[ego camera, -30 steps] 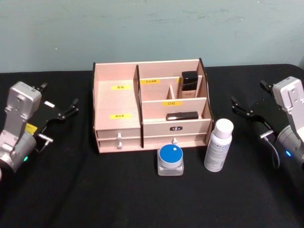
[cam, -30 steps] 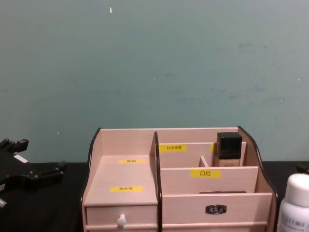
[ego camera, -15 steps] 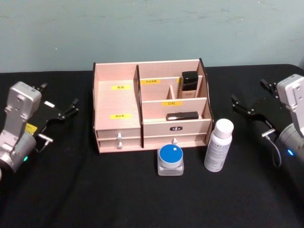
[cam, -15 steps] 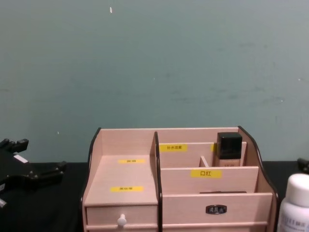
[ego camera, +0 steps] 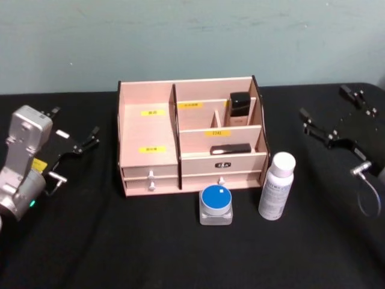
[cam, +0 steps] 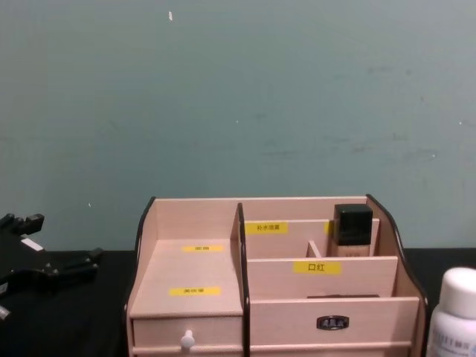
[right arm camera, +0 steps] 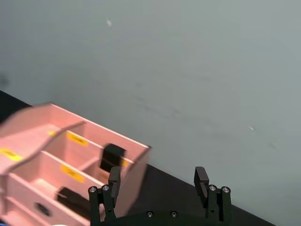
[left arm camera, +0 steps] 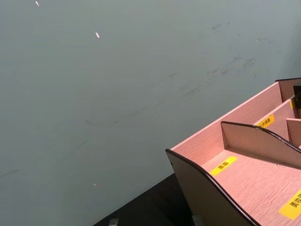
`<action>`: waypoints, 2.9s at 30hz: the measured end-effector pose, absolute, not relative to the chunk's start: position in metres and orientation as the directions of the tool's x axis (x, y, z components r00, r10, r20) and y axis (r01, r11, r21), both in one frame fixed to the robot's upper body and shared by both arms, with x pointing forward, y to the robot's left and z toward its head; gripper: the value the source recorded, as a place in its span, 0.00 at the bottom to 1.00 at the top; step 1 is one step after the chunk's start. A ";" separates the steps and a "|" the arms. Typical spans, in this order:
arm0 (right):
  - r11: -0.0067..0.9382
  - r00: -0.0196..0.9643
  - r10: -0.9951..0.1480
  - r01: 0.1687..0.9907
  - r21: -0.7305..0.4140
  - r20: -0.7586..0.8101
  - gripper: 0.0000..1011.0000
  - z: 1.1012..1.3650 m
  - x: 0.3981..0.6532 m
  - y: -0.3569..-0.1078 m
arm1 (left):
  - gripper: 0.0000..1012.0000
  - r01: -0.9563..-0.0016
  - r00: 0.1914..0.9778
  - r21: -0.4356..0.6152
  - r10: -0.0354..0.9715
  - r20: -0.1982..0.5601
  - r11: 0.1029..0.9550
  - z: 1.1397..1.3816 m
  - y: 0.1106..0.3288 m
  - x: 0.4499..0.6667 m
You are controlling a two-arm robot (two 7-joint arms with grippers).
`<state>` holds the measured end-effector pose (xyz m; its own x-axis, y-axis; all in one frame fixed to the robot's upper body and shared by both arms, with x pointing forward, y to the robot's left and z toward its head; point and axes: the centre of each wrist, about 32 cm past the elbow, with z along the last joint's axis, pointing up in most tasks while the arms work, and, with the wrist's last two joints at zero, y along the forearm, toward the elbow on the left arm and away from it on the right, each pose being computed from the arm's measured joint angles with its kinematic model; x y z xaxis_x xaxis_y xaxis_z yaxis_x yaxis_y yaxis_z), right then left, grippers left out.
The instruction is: Pick up the facial cleanser and watermelon frost from the table and place them into the tiered storage box.
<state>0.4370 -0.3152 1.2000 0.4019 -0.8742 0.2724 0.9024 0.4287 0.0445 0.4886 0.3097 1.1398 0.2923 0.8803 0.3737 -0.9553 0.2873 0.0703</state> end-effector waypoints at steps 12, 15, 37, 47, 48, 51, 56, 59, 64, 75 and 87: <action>0.554 0.548 -0.822 0.833 -0.007 0.157 0.99 1.219 0.389 -0.303 | 1.00 -0.955 0.292 0.070 0.880 0.374 0.287 1.140 0.310 0.489; 0.560 0.562 -0.814 0.827 -0.057 0.146 0.99 1.219 0.381 -0.302 | 1.00 -0.955 0.292 0.070 0.880 0.374 0.287 1.140 0.310 0.489; 0.542 0.577 -0.815 0.788 -0.294 0.045 0.99 1.184 0.389 -0.303 | 1.00 -0.955 0.292 0.070 0.880 0.374 0.287 1.140 0.310 0.489; 0.562 0.591 -0.806 0.775 -0.288 0.019 0.99 1.173 0.404 -0.302 | 1.00 -0.955 0.292 0.070 0.880 0.374 0.287 1.140 0.310 0.489; 0.565 0.594 -0.805 0.774 -0.286 0.017 0.99 1.173 0.405 -0.302 | 1.00 -0.955 0.292 0.070 0.880 0.374 0.287 1.140 0.310 0.489; 0.577 0.603 -0.797 0.768 -0.279 0.012 0.99 1.170 0.412 -0.300 | 1.00 -0.955 0.292 0.070 0.880 0.374 0.287 1.140 0.310 0.489; 0.586 0.611 -0.792 0.762 -0.275 0.007 0.99 1.168 0.419 -0.298 | 1.00 -0.955 0.292 0.070 0.880 0.374 0.287 1.140 0.310 0.489; 0.590 0.615 -0.789 0.759 -0.274 0.003 0.99 1.166 0.423 -0.297 | 1.00 -0.955 0.292 0.070 0.880 0.374 0.287 1.140 0.310 0.489; 0.599 0.622 -0.783 0.752 -0.276 -0.004 0.99 1.163 0.428 -0.295 | 1.00 -0.955 0.292 0.070 0.880 0.374 0.287 1.140 0.310 0.489; 0.604 0.629 -0.777 0.746 -0.281 0.001 0.99 1.161 0.433 -0.293 | 1.00 -0.955 0.292 0.070 0.880 0.374 0.287 1.140 0.310 0.489; 0.603 0.628 -0.778 0.747 -0.279 0.000 0.86 1.162 0.432 -0.294 | 1.00 -0.955 0.292 0.070 0.880 0.374 0.287 1.140 0.310 0.489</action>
<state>0.4319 -0.2935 1.1618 0.6285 -0.7778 0.0000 0.7469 0.6035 -0.2792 0.4886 0.3097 1.1398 0.2923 0.8803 0.3737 -0.9553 0.2873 0.0702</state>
